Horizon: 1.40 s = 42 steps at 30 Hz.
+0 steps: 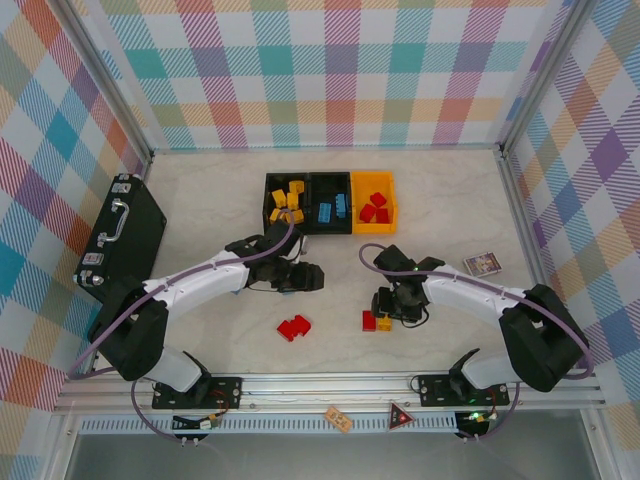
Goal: Sort the legos into containers by color
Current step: Pick up the lego from the bottom-center of the table, then place the lego in the container.
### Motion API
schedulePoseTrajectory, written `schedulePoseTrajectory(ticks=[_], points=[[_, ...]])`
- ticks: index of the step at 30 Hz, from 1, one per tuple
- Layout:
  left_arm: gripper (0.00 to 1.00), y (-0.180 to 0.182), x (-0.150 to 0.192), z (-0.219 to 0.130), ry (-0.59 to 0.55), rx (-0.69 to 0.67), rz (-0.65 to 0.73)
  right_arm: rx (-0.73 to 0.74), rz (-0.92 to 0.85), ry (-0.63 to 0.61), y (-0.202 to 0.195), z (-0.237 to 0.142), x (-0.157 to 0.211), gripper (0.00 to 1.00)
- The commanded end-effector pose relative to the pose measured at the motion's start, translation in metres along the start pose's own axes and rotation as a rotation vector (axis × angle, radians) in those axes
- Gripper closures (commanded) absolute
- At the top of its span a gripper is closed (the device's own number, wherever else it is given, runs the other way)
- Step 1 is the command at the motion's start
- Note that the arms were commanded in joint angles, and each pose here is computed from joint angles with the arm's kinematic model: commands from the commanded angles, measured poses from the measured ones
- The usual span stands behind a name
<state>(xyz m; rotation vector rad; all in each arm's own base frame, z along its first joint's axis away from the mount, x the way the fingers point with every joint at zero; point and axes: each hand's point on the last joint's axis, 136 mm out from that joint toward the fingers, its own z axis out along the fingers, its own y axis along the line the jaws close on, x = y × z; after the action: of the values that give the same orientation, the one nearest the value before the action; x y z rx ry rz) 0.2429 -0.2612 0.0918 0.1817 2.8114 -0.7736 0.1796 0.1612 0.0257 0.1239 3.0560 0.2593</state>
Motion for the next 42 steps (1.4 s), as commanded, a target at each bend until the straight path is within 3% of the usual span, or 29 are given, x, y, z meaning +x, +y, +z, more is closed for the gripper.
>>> schedulePoseTrajectory(ticks=[1, 8, 15, 19, 28, 34, 42], points=[[0.43, 0.002, 0.007, 0.008, 0.015, -0.012, -0.001, 0.067, 0.021, 0.007, -0.015, 0.001, 0.007, 0.47], [0.43, 0.000, 0.007, 0.011, 0.017, -0.008, -0.001, 0.135, 0.027, 0.026, -0.027, 0.006, 0.009, 0.49], [0.43, -0.002, 0.008, 0.007, 0.006, -0.006, -0.003, 0.089, 0.021, 0.018, -0.013, 0.003, 0.002, 0.75], [0.43, 0.001, 0.007, 0.000, -0.031, -0.013, -0.024, 0.048, -0.009, -0.037, 0.002, -0.015, -0.014, 0.78], [0.44, 0.030, 0.022, -0.020, -0.129, -0.072, -0.158, -0.105, -0.148, -0.169, 0.084, -0.061, -0.086, 0.78], [0.43, 0.069, 0.043, -0.044, -0.197, -0.198, -0.258, -0.189, -0.233, -0.213, 0.142, -0.079, -0.130, 0.78], [0.41, 0.097, 0.064, -0.060, -0.236, -0.263, -0.346, -0.241, -0.292, -0.232, 0.200, -0.076, -0.177, 0.77]])
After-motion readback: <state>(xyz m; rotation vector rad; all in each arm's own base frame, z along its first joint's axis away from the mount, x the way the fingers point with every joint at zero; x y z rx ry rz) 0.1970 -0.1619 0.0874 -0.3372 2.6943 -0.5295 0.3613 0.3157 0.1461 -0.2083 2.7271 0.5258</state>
